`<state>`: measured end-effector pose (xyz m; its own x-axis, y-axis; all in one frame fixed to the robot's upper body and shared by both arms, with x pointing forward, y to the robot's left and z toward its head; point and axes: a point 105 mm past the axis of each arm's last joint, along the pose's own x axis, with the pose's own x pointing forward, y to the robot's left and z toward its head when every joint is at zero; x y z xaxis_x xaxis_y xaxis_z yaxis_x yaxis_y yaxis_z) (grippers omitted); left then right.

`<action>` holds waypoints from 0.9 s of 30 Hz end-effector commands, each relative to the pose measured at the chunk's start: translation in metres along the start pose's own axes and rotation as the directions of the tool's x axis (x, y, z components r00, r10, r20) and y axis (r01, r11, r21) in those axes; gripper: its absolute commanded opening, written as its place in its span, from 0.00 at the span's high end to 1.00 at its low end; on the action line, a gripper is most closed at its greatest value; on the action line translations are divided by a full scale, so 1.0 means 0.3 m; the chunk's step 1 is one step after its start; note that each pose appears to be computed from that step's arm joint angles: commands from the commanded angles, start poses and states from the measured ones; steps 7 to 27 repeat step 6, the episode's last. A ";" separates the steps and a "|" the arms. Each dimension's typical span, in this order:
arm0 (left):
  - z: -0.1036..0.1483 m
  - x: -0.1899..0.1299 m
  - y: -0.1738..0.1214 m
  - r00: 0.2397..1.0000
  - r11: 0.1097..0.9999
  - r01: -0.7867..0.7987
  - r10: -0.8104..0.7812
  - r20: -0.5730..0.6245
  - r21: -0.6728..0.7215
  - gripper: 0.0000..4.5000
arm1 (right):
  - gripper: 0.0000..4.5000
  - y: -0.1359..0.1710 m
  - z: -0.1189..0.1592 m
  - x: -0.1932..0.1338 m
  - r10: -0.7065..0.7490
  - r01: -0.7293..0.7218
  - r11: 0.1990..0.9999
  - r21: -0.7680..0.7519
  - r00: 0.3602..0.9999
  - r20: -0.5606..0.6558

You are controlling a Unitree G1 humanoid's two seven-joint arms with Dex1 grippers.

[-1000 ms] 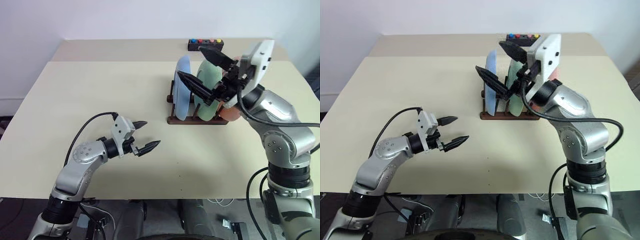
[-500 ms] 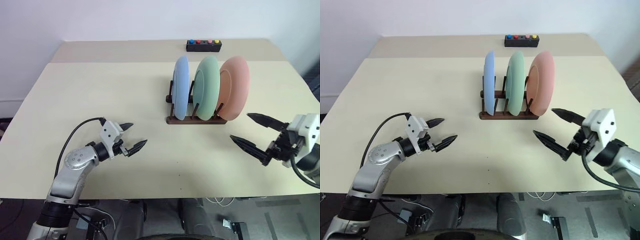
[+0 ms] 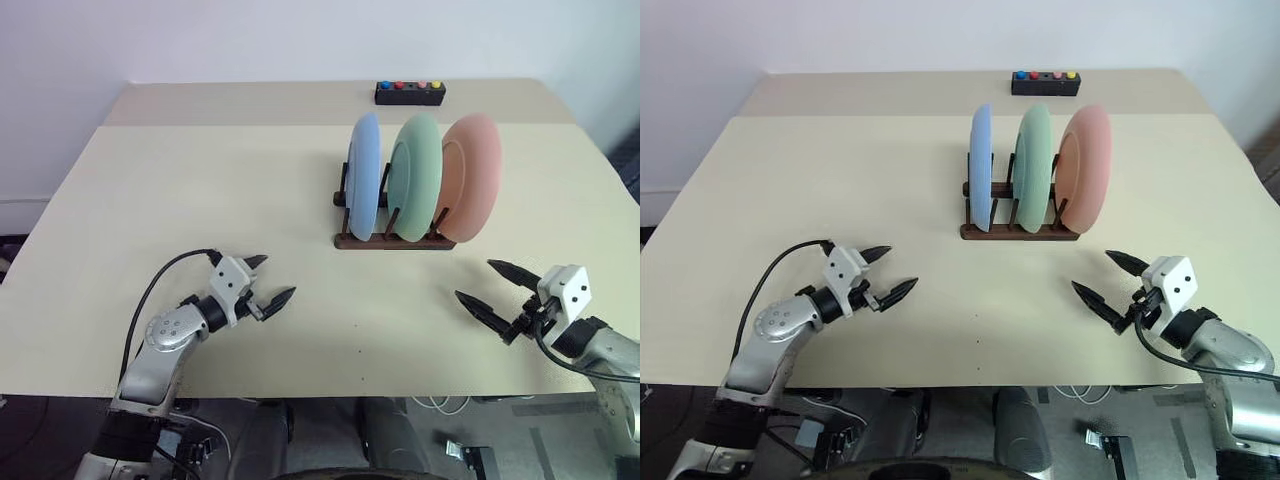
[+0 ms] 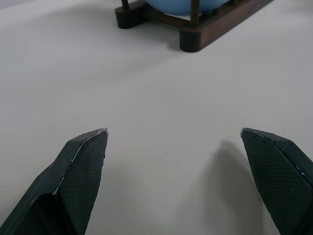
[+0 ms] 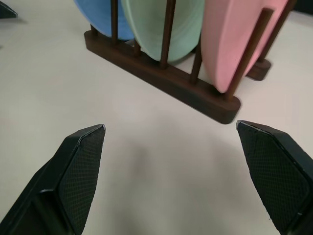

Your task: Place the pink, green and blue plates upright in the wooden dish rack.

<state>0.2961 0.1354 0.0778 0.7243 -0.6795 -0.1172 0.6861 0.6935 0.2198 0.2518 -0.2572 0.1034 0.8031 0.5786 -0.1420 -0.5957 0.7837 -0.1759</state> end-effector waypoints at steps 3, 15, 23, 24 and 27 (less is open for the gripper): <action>0.001 0.000 0.010 0.998 0.999 -0.046 0.045 0.045 0.009 0.00 | 0.03 -0.023 -0.008 -0.003 -0.036 0.037 0.999 -0.025 0.999 0.031; -0.010 -0.005 0.006 0.997 0.998 -0.060 0.059 0.056 0.008 0.00 | 0.03 -0.033 -0.019 0.010 -0.024 0.024 0.999 -0.021 0.999 0.028; -0.010 -0.005 0.006 0.997 0.998 -0.060 0.059 0.056 0.008 0.00 | 0.03 -0.033 -0.019 0.010 -0.024 0.024 0.999 -0.021 0.999 0.028; -0.010 -0.005 0.006 0.997 0.998 -0.060 0.059 0.056 0.008 0.00 | 0.03 -0.033 -0.019 0.010 -0.024 0.024 0.999 -0.021 0.999 0.028; -0.010 -0.005 0.006 0.997 0.998 -0.060 0.059 0.056 0.008 0.00 | 0.03 -0.033 -0.019 0.010 -0.024 0.024 0.999 -0.021 0.999 0.028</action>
